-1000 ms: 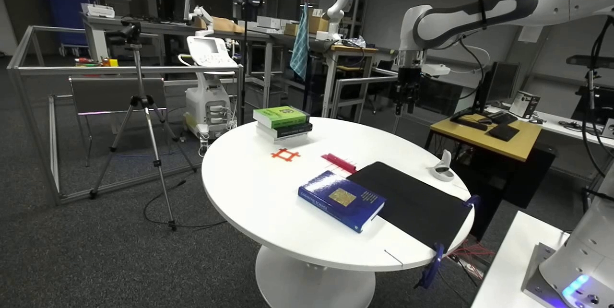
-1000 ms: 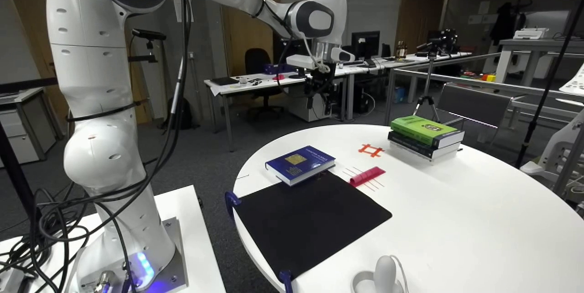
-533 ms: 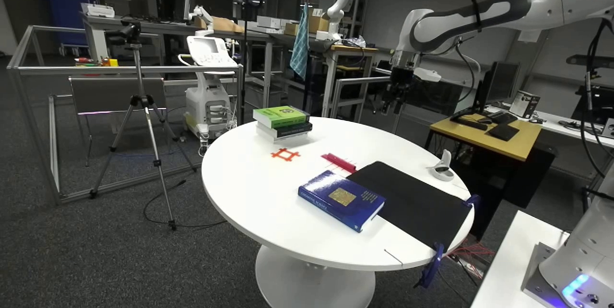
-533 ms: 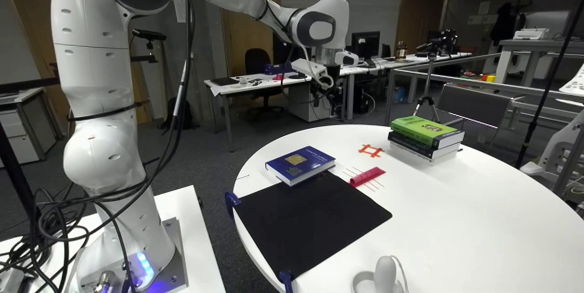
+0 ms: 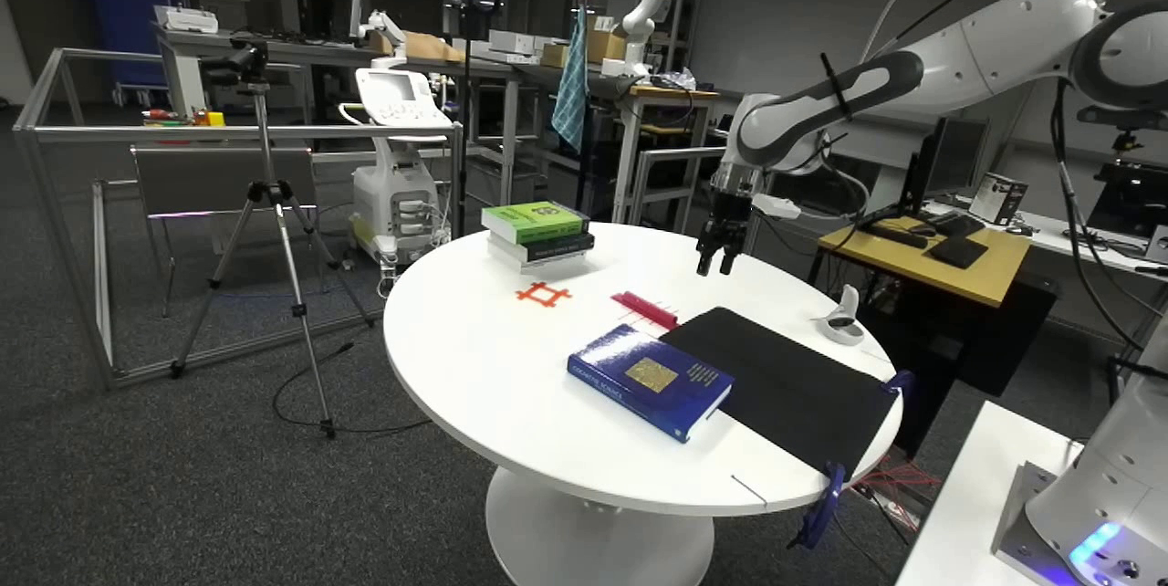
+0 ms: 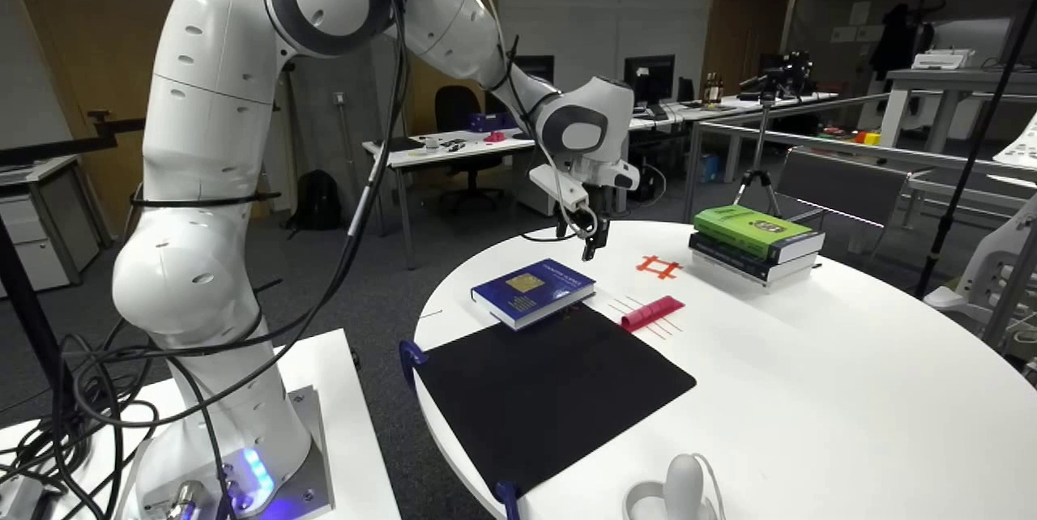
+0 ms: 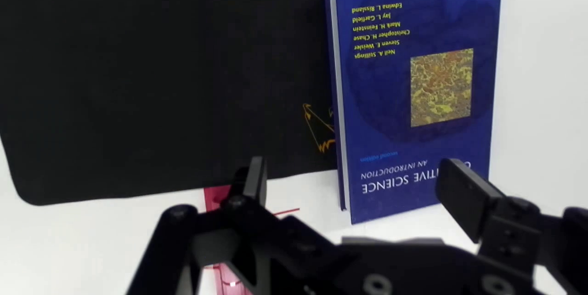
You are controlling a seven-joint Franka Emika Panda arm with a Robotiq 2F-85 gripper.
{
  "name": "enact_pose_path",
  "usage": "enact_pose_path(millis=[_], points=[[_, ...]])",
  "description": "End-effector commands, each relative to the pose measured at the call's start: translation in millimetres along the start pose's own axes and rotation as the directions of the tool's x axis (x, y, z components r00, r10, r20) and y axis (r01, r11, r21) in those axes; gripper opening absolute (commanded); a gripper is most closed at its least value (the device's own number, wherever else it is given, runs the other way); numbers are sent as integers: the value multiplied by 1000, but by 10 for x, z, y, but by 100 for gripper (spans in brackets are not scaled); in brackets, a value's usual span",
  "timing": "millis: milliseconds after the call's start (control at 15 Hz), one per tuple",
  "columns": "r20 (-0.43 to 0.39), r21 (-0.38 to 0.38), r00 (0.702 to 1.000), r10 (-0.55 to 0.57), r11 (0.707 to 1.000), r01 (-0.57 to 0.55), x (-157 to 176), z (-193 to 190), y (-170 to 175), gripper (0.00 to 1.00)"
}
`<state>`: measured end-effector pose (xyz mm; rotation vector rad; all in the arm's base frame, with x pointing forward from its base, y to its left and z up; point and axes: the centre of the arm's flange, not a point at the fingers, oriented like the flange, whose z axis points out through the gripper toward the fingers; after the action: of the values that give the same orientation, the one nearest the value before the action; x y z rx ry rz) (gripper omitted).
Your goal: Open the blue book
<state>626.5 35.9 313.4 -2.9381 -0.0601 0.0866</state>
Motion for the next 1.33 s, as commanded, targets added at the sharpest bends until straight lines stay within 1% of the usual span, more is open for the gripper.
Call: enact_pose_path(millis=[0, 267, 467, 600, 733, 867, 1067, 1267], points=[[15, 18, 1000, -12, 1000, 11, 95, 225, 80, 100], [68, 22, 998, -6, 1000, 5, 144, 510, 111, 100], [125, 24, 992, -4, 1000, 1, 198, 783, 127, 100], [163, 33, 987, -4, 999, -1, 236, 945, 134, 100], [205, 57, 979, -18, 998, 6, 282, 1052, 124, 100], [251, 86, 967, -38, 996, 16, 308, 1094, 82, 100], [287, 128, 953, -91, 990, 56, 367, 1129, 1, 100], [271, 116, 956, -111, 990, 82, 404, 1154, -62, 100]])
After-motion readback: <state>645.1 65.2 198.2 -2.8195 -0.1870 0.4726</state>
